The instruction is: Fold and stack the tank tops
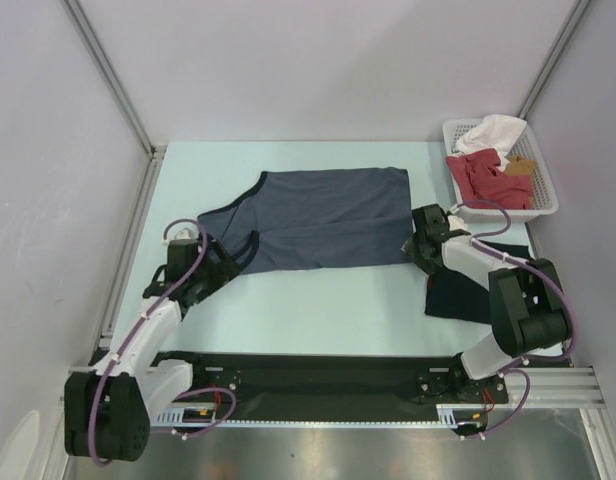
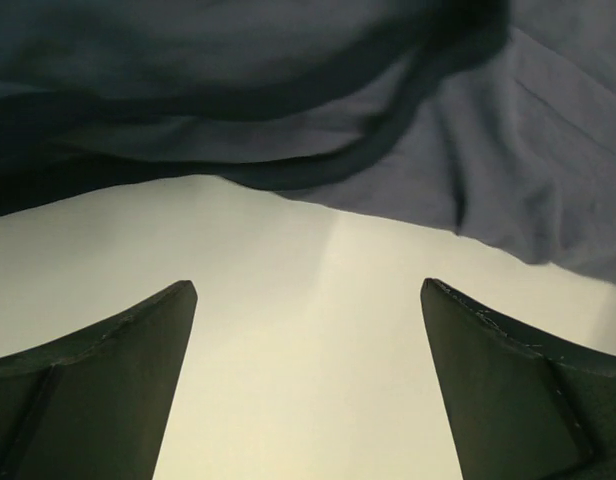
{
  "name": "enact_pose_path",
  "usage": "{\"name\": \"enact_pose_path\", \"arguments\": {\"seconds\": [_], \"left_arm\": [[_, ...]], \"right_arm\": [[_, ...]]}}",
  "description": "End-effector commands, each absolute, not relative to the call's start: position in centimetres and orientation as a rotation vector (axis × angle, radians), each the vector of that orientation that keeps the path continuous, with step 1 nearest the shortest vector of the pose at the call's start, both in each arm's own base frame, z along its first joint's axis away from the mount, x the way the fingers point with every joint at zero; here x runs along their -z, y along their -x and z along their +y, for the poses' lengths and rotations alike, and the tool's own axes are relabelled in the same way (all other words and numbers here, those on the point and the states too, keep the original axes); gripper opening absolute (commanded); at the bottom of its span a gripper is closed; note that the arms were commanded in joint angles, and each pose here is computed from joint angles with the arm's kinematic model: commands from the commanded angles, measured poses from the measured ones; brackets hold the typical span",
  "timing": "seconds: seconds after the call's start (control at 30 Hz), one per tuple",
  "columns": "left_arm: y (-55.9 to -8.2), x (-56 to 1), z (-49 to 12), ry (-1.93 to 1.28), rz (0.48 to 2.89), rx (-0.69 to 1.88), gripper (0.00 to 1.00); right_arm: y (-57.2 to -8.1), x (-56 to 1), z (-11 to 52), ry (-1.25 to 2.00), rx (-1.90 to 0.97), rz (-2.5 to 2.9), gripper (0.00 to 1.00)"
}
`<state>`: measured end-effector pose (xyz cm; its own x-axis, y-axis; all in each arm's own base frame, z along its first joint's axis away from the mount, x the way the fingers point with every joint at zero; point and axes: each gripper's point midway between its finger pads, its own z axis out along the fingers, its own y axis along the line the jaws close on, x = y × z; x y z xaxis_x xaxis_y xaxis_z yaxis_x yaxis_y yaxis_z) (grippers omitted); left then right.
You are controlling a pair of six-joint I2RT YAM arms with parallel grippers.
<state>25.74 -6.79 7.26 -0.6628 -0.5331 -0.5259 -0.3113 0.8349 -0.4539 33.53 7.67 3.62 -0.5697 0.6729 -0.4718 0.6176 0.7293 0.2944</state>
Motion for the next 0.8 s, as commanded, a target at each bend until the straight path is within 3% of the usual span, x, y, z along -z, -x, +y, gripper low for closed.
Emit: {"name": "enact_pose_path", "arguments": {"seconds": [0.0, 0.07, 0.13, 0.27, 0.47, 0.63, 0.77], "left_arm": [[-26.3, -7.2, -6.1, 0.737, 2.275, 0.553, 0.99], [-26.1, -6.5, -5.7, 0.778, 2.265, 0.551, 0.99], [-25.9, -5.9, -5.6, 0.813, 2.265, 0.544, 0.99], [-25.8, -5.2, -4.3, 0.899, 2.249, 0.511, 0.97], [-25.4, -4.2, -1.5, 1.052, 2.215, 0.383, 0.9], [-25.2, -3.6, 1.5, 1.274, 2.102, 0.26, 0.79], [-25.1, -3.6, 3.9, 1.412, 1.99, 0.195, 0.78]], "right_arm": [[-35.3, -3.5, 7.9, -1.039, -0.134, 2.294, 0.54], [-35.4, -2.7, 8.0, -1.066, -0.118, 2.299, 0.5], [-35.6, -2.4, 8.0, -1.08, -0.098, 2.293, 0.4], [-35.2, -1.2, 7.2, -1.112, -0.037, 2.31, 0.02], [-35.3, -1.4, 6.6, -1.103, -0.015, 2.283, 0.0], [-35.4, -1.4, 6.8, -1.089, -0.035, 2.279, 0.0], [-35.5, -1.6, 6.7, -1.07, -0.035, 2.279, 0.0]]}}
